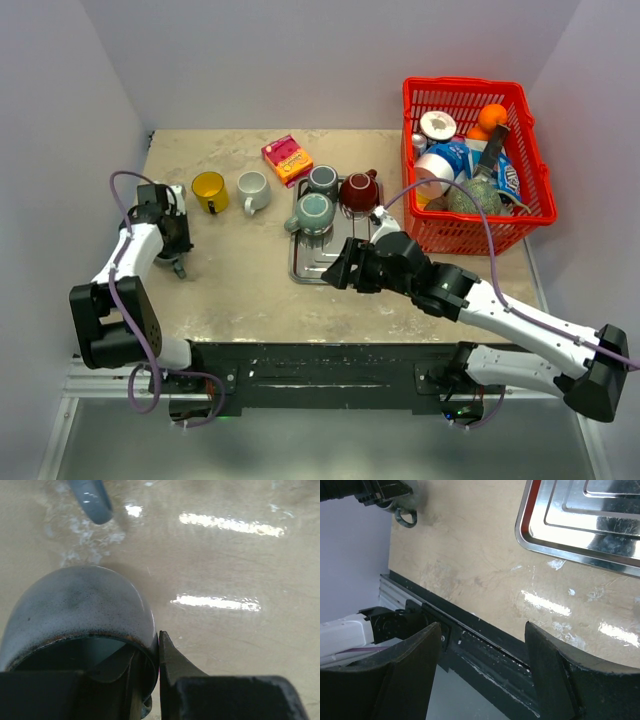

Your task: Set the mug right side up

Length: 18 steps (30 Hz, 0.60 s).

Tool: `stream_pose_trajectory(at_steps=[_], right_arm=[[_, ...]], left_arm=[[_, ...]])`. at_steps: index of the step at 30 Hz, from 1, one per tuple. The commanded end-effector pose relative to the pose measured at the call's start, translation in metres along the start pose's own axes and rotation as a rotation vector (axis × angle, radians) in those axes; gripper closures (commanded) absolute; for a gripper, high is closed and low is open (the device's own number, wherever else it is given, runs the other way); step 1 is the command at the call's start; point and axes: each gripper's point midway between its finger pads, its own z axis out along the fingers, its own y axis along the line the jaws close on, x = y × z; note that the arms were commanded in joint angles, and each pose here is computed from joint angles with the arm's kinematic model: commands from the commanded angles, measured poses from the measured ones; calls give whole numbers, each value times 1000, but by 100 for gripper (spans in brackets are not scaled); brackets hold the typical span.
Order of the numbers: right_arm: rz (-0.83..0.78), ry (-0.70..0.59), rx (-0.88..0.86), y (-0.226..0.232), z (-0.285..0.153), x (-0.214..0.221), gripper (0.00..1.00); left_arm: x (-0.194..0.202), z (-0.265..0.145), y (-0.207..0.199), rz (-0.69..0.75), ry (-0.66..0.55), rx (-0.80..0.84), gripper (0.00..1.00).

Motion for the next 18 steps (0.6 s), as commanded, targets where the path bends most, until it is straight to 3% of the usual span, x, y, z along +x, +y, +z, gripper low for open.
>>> stream_pose_trajectory(at_steps=[1, 10, 13, 17, 18], right_arm=[[-9, 9, -45, 22, -3, -9, 29], [14, 29, -40, 23, 5, -6, 30], [13, 27, -39, 26, 6, -9, 30], [6, 10, -36, 30, 5, -15, 30], [7, 12, -35, 30, 5, -15, 30]], left_arm=[[-29, -5, 24, -85, -107, -72, 100], [-29, 10, 42, -251, 3, -61, 98], [-27, 11, 49, -300, -7, -55, 88], [-25, 11, 53, -327, -2, -57, 66], [-26, 11, 52, -328, -1, -56, 65]])
